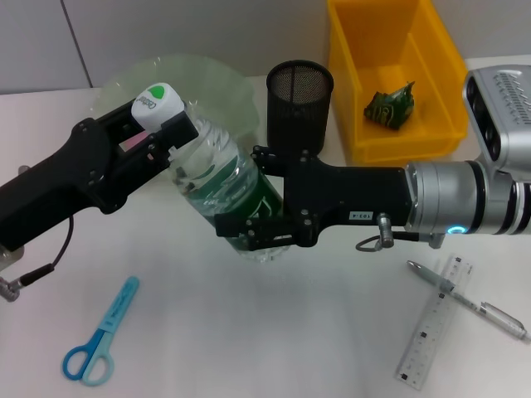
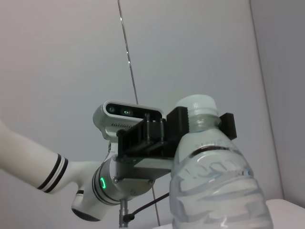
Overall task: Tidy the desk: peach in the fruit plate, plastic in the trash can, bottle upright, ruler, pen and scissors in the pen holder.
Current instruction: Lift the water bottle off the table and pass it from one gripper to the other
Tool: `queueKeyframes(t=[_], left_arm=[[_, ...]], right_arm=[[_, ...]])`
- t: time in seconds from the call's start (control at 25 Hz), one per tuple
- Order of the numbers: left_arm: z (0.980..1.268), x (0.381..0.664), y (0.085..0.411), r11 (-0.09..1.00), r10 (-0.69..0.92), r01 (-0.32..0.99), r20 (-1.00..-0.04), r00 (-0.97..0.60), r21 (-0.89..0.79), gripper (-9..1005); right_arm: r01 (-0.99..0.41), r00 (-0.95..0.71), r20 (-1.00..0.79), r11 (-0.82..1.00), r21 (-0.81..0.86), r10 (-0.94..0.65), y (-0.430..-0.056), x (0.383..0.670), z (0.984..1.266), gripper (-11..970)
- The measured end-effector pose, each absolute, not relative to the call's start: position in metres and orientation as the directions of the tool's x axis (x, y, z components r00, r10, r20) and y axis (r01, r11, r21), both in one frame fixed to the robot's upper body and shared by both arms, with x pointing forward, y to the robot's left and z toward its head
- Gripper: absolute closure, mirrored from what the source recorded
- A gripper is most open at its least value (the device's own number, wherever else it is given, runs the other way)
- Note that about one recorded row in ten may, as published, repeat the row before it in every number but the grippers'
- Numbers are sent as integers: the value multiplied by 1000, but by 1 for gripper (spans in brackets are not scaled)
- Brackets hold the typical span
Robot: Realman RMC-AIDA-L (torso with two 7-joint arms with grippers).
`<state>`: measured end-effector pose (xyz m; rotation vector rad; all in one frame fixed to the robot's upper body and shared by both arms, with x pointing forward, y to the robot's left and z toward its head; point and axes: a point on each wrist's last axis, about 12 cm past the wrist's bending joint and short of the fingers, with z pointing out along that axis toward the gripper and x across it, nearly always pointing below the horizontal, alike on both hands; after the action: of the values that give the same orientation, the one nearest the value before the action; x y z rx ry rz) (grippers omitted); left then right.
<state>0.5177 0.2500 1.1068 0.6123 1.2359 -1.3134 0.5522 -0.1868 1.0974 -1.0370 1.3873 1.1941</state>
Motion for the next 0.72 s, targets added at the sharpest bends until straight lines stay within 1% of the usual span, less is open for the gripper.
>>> queueKeyframes(t=[0.52, 0.72], left_arm=[[1108, 518, 251, 236, -380, 928, -906, -185, -288, 547], [1108, 519, 251, 234, -381, 929, -906, -183, -287, 546]], right_arm=[[-978, -145, -989, 152, 140, -20, -186, 552, 1095, 124], [-979, -151, -987, 149, 142, -51, -185, 551, 1091, 124]])
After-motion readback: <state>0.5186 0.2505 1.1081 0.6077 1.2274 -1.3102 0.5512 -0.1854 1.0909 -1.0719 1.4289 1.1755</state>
